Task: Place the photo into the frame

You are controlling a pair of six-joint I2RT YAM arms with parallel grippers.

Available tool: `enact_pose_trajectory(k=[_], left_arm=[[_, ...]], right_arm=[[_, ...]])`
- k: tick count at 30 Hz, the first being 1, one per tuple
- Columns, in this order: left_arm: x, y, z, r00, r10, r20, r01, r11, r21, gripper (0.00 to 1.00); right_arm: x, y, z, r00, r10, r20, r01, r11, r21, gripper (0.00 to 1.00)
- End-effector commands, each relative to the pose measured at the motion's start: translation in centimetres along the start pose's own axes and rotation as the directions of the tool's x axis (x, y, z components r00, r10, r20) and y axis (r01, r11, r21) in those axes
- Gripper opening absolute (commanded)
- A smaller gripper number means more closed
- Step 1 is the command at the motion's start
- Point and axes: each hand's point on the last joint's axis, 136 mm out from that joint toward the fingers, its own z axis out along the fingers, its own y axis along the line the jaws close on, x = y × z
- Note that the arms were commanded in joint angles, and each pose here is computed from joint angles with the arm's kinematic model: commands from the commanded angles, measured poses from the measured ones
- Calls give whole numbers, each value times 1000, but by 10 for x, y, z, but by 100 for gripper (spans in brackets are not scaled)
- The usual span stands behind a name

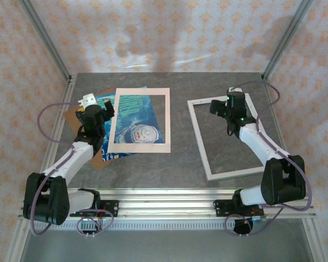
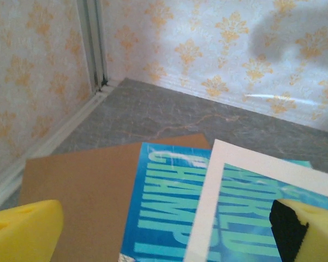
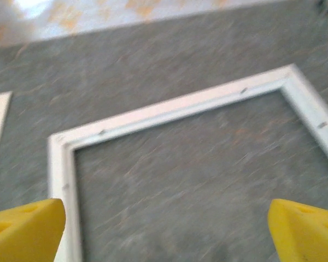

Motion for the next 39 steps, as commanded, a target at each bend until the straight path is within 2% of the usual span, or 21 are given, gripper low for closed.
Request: enact_pose_trajectory(k=[1, 6, 8, 12, 17, 23, 26, 31, 39], left_arm=[[46, 12, -13, 970, -109, -218, 93, 992, -83, 100], [56, 4, -21, 926, -239, -290, 224, 971, -85, 100], [61, -10, -21, 899, -266, -347, 266, 963, -47, 100], [73, -41, -15, 844, -270, -464, 321, 947, 32, 100], [89, -75, -6, 782, -236, -577, 343, 936, 82, 100], [94, -87, 0, 765, -219, -605, 333, 940, 80, 100], [97, -86, -1, 758, -230, -610, 343, 936, 73, 100], [98, -75, -6, 773, -212, -598, 306, 950, 59, 100], [108, -57, -13, 773, -199, -602, 269, 963, 28, 100]], right_arm=[[85, 10, -17, 913, 49, -405, -62, 998, -18, 94], [131, 34, -39, 819, -83, -568, 45, 996, -81, 93], [149, 39, -43, 776, -137, -616, 88, 990, -109, 86], [174, 49, -39, 721, -184, -668, 117, 983, -143, 74], [189, 56, -25, 707, -200, -678, 162, 980, -120, 68], [200, 63, -5, 685, -221, -694, 211, 972, -100, 56], [202, 64, 5, 674, -225, -703, 230, 969, -90, 46], [182, 80, 22, 707, -233, -667, 229, 969, -96, 30], [160, 133, 60, 726, -225, -649, 185, 974, -131, 25]])
